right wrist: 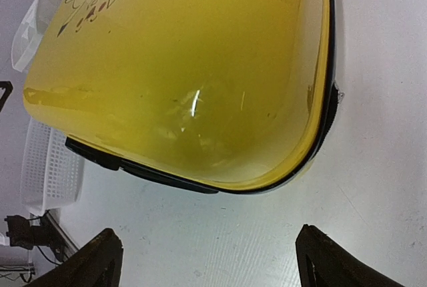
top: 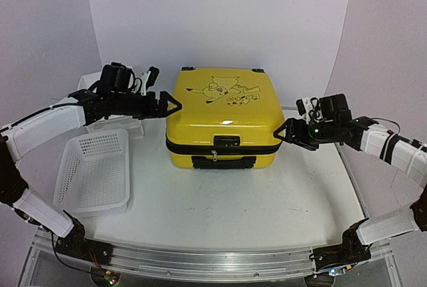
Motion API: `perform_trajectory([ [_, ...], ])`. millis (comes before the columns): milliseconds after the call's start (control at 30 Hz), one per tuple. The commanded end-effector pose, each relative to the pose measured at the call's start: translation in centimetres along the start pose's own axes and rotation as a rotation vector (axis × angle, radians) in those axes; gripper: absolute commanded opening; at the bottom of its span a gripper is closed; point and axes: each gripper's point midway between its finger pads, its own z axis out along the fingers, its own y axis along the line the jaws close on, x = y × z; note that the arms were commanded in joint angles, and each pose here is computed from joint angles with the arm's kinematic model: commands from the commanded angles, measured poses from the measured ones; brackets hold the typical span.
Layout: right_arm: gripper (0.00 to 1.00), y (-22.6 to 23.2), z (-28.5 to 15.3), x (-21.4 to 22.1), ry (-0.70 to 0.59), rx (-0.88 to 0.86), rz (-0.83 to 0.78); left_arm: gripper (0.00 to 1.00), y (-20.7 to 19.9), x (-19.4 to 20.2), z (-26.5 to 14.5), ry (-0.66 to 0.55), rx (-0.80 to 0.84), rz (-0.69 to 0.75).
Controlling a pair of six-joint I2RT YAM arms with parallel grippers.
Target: Open, take out, and arrange the luggage
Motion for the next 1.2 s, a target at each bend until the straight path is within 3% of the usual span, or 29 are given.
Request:
perform_trajectory([
  [0, 0.93, 1.6, 1.0, -2.6, -0.094, -0.09, 0.033, 0.99, 0.7, -0.6, 1.1, 0.016, 0.0, 0.012],
  [233, 0.98, 1.0, 1.3, -4.9, -0.175, -0.041, 0.017, 0.99, 2.7, -1.0, 5.1, 0.039, -0.002, -0.03],
  [367, 0.98, 0.5, 2.0, -5.4, -0.174, -0.022, 0.029, 0.91, 1.6, -0.1, 7.3, 0.091, 0.056, -0.036],
  [633, 0.98, -4.2, -0.1, -6.4, -0.226, 0.085, 0.085, 0.9, -5.9, 3.6, 11.5, 0.188, 0.172, 0.004],
  [833, 0.98, -5.2, -1.4, -5.8, -0.106, 0.051, 0.021, 0.89, -11.4, 5.5, 12.3, 0.22, 0.277, 0.03],
  [933, 0.98, -5.9, -1.6, -6.6, -0.109, 0.085, -0.004, 0.9, -13.5, 6.6, 12.5, 0.243, 0.322, 0.047],
  [1100, 0.98, -5.7, -1.0, -7.9, -0.095, 0.026, -0.015, 0.89, -16.7, 9.5, 13.6, 0.309, 0.383, 0.045],
  [1167, 0.98, -3.8, 0.0, -7.7, -0.045, -0.111, -0.042, 0.89, -18.8, 10.7, 13.8, 0.328, 0.416, 0.063],
])
